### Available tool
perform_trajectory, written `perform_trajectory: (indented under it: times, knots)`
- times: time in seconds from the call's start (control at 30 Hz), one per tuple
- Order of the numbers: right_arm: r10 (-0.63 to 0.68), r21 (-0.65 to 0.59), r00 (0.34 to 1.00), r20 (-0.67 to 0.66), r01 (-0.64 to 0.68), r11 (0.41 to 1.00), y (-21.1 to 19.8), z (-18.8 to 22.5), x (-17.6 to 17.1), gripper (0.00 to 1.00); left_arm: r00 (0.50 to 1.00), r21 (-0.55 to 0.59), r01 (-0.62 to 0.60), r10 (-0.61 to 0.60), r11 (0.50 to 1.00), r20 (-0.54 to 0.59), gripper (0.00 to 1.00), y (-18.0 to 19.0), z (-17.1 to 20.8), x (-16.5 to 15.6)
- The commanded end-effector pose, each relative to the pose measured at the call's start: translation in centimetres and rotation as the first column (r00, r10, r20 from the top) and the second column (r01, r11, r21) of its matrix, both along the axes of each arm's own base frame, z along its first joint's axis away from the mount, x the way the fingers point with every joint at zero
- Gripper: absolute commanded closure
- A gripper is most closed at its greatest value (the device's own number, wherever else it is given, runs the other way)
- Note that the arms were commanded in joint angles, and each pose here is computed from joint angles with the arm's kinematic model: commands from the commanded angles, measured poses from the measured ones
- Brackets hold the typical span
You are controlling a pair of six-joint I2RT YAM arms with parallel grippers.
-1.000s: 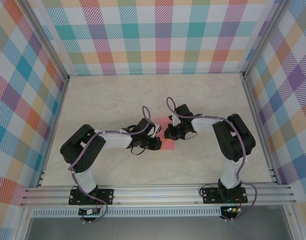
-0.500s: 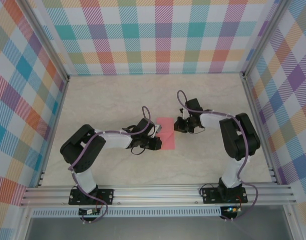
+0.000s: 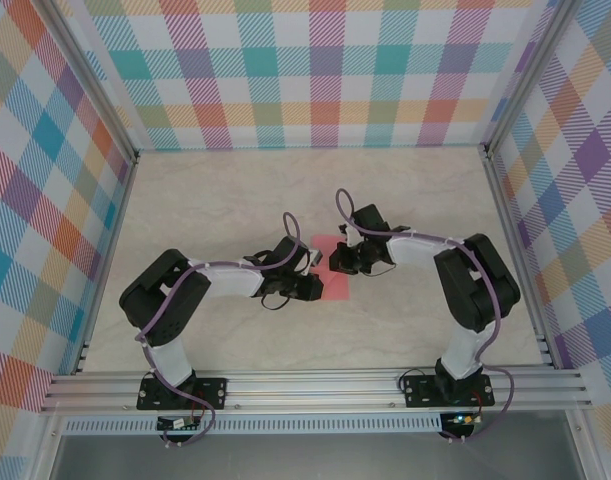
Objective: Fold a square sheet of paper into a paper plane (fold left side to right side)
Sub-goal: Fold the triangle a second time at the center of the table.
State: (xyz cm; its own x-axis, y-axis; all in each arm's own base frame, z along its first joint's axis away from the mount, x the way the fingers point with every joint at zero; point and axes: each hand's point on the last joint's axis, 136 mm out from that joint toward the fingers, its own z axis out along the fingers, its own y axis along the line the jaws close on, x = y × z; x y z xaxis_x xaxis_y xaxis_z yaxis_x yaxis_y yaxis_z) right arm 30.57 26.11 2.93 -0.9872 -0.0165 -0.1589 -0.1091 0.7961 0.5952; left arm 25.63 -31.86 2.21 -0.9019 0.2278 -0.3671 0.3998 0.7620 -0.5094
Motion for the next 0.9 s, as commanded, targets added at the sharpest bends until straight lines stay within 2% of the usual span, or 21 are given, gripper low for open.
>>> perform_trajectory:
  times: [0.0, 0.17, 0.47, 0.87]
  knots:
    - [-0.019, -0.038, 0.998, -0.063, 0.017, 0.999, -0.6, -1.9, -0.2, 0.93, 1.0, -0.012, 0.027, -0.027, 1.0, -0.013, 0.87, -0.2, 1.7, -1.1]
    - [-0.017, -0.091, 0.997, -0.075, 0.01, 0.996, -1.4, -2.7, -0.5, 0.93, 0.999, -0.036, 0.037, -0.037, 0.999, -0.008, 0.87, -0.2, 2.9, -1.6]
    - [-0.012, -0.091, 0.997, -0.078, 0.005, 0.996, -1.3, -2.6, -0.6, 0.93, 0.998, -0.132, 0.052, -0.057, 0.99, -0.039, 0.86, -2.0, 3.7, -1.7]
    - [-0.011, -0.113, 0.997, -0.081, 0.002, 0.994, -1.7, -2.8, -0.8, 0.93, 0.997, -0.065, 0.041, -0.046, 0.997, -0.07, 0.86, -1.6, 0.8, -1.4]
